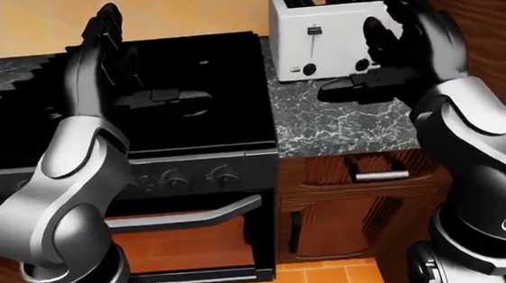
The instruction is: Push down the lever of the toaster to turn it on.
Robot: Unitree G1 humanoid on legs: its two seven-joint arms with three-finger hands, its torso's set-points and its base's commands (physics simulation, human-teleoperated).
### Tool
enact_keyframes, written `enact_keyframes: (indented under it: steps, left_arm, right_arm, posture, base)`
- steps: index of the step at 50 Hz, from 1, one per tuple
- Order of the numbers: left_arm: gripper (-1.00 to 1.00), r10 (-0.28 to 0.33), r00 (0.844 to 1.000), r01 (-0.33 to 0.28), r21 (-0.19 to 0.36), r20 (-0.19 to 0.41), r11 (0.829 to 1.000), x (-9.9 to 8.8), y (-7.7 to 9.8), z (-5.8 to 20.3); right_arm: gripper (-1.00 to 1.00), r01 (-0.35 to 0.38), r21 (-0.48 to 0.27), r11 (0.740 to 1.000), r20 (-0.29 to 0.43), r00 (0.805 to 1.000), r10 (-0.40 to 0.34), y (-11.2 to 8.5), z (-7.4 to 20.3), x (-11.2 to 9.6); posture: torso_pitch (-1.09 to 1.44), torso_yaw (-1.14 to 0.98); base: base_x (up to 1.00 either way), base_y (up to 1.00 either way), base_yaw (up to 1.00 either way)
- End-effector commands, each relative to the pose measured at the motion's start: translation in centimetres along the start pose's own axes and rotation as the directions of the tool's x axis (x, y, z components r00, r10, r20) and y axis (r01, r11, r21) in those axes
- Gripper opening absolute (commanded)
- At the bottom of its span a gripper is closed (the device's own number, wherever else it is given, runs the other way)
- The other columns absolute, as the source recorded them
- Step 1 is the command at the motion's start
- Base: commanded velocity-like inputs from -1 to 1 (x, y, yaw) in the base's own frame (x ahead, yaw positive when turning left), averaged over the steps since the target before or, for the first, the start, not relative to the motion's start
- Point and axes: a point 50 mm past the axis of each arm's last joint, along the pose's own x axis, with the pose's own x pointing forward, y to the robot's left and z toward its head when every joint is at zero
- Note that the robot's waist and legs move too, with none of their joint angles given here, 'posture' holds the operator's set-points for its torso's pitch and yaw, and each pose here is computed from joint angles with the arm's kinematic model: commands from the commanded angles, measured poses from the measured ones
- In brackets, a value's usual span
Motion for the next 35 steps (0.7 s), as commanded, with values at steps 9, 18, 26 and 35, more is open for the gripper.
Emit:
enact_keyframes:
  steps: [9,18,26,35]
  left_arm:
    - [1.0,-0.009,0.998,0.009,-0.001,0.065,1.0,-0.08,-0.24,1.1]
    - [1.0,-0.009,0.998,0.009,-0.002,0.066,1.0,-0.16,-0.26,1.24]
    - [1.0,-0.008,0.998,0.008,-0.003,0.067,1.0,-0.19,-0.28,1.34]
    - [1.0,-0.008,0.998,0.008,-0.003,0.069,1.0,-0.1,-0.19,1.28]
  right_arm:
    - [1.0,0.003,0.004,1.0,0.069,0.998,-0.003,-0.11,1.1,-0.06]
    - [1.0,-0.002,0.006,1.0,0.073,0.997,0.001,0.0,1.3,-0.18]
    - [1.0,-0.002,0.005,1.0,0.071,0.997,0.002,-0.04,1.13,-0.08]
    - [1.0,0.003,0.005,1.0,0.066,0.998,-0.003,-0.13,0.9,0.03]
  posture:
    - [0.0,0.0]
    - [0.0,0.0]
    - [0.0,0.0]
    - [0.0,0.0]
  base:
    - [0.03,0.08,0.0]
    - [0.34,0.0,0.0]
    - [0.37,0.0,0.0]
    - [0.39,0.0,0.0]
